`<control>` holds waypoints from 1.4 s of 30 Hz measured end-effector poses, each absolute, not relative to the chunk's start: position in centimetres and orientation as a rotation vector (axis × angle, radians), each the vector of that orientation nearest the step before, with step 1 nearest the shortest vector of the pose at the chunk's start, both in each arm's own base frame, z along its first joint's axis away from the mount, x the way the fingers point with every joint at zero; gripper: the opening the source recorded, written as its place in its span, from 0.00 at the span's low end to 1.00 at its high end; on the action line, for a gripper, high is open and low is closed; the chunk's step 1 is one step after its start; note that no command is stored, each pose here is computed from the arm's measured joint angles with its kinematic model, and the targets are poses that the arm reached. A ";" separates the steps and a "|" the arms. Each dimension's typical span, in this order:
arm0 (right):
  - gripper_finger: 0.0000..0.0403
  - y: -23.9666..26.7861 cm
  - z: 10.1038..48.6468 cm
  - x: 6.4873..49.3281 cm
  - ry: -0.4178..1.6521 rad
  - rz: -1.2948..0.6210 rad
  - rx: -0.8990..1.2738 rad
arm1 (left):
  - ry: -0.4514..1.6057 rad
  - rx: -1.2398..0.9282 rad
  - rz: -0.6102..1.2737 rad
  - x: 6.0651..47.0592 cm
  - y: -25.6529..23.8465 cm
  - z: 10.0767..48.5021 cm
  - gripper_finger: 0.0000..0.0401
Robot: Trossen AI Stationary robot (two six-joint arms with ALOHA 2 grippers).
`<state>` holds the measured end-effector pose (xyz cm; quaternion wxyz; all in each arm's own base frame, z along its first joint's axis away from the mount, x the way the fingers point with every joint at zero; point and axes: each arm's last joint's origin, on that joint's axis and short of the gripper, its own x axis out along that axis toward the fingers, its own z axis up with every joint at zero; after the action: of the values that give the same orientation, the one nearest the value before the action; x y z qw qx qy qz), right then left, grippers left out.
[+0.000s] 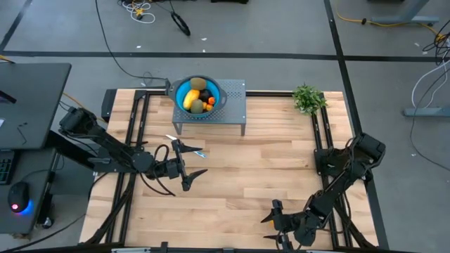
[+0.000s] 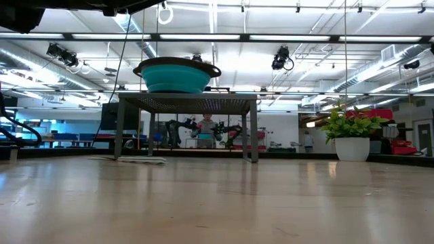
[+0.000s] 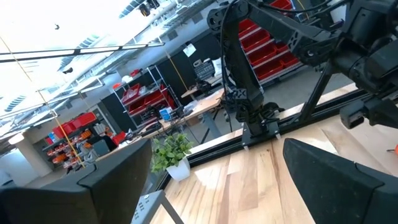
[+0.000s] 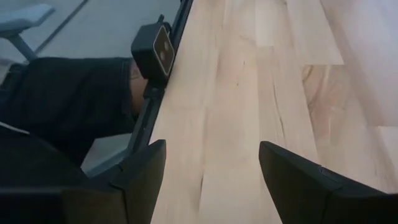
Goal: Pick & Place Fruit
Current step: Put the pear into the blue strainer bowl
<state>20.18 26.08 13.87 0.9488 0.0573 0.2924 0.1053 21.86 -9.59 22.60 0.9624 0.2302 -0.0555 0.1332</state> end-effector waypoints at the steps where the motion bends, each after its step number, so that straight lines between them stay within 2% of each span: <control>1: 0.66 26.1 13.8 20.0 0.600 0.212 0.113 | -0.112 0.466 0.270 21.9 -9.6 22.6 0.93; 7: 0.66 26.0 13.1 19.1 0.681 0.162 0.150 | -0.112 0.466 0.270 21.9 -9.6 22.6 0.93; 42: 0.66 25.5 12.4 18.3 0.758 0.080 0.173 | -0.113 0.466 0.270 21.9 -9.6 22.6 0.93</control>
<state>18.34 25.49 12.40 0.9246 0.0843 0.3694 0.0389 21.86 -9.59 22.60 0.9624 0.2299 -0.0556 0.1333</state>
